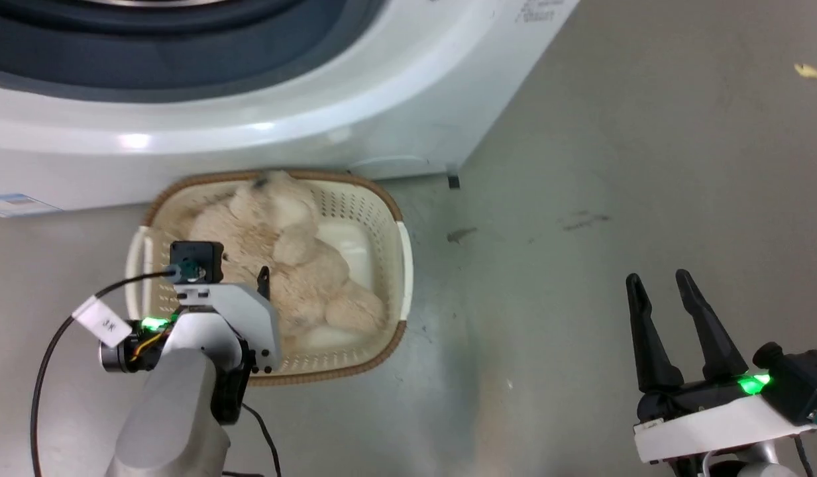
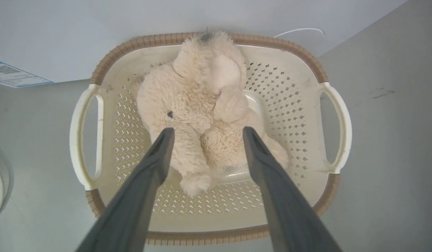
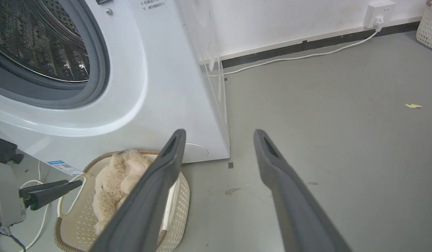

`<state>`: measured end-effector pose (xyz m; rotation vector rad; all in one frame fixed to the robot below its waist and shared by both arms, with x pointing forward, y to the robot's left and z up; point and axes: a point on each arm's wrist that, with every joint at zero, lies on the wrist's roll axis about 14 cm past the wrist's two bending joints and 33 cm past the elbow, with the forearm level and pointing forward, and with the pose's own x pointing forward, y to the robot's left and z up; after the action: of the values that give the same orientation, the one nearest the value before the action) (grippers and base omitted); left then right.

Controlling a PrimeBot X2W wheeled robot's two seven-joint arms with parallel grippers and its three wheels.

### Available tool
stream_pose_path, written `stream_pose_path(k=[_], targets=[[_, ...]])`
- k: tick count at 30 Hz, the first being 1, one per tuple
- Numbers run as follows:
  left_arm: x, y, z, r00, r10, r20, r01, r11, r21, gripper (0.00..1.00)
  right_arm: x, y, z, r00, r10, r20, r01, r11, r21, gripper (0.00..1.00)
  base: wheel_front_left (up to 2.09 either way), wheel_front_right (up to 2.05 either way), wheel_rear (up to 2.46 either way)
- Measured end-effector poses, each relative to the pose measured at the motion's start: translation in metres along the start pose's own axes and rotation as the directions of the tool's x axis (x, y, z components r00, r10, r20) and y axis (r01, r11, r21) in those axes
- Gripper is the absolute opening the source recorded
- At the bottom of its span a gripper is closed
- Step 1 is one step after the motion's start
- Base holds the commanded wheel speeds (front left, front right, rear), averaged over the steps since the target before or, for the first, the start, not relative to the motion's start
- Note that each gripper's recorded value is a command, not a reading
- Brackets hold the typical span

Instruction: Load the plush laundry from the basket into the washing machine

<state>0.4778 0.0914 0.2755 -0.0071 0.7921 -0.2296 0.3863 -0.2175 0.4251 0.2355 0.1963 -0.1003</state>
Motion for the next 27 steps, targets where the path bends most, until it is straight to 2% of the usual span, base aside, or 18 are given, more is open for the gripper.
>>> stream_pose_path(k=[5,7,18,27], targets=[[0.02,-0.001,-0.025,0.993,0.002,-0.115,0.001,0.999,0.033,1.0,0.002,-0.006,-0.01,0.999,-0.022,-0.025,0.022,1.0,0.018,1.0,0.0,0.0,0.0],[0.035,0.0,-0.041,0.98,0.0,-0.198,0.018,0.996,0.087,1.0,0.005,-0.008,-0.018,0.999,-0.034,-0.041,0.035,0.999,0.035,1.0,0.0,0.0,0.0],[0.074,-0.005,-0.059,0.957,-0.006,-0.29,0.054,0.986,0.159,1.0,0.007,-0.022,-0.037,0.993,-0.088,-0.083,0.093,0.993,0.069,1.0,0.0,0.0,0.0],[0.103,0.002,-0.075,0.928,0.036,-0.372,0.046,0.977,0.21,1.0,0.009,-0.03,-0.051,0.986,-0.123,-0.111,0.134,0.987,0.091,1.0,0.0,0.0,0.0]])
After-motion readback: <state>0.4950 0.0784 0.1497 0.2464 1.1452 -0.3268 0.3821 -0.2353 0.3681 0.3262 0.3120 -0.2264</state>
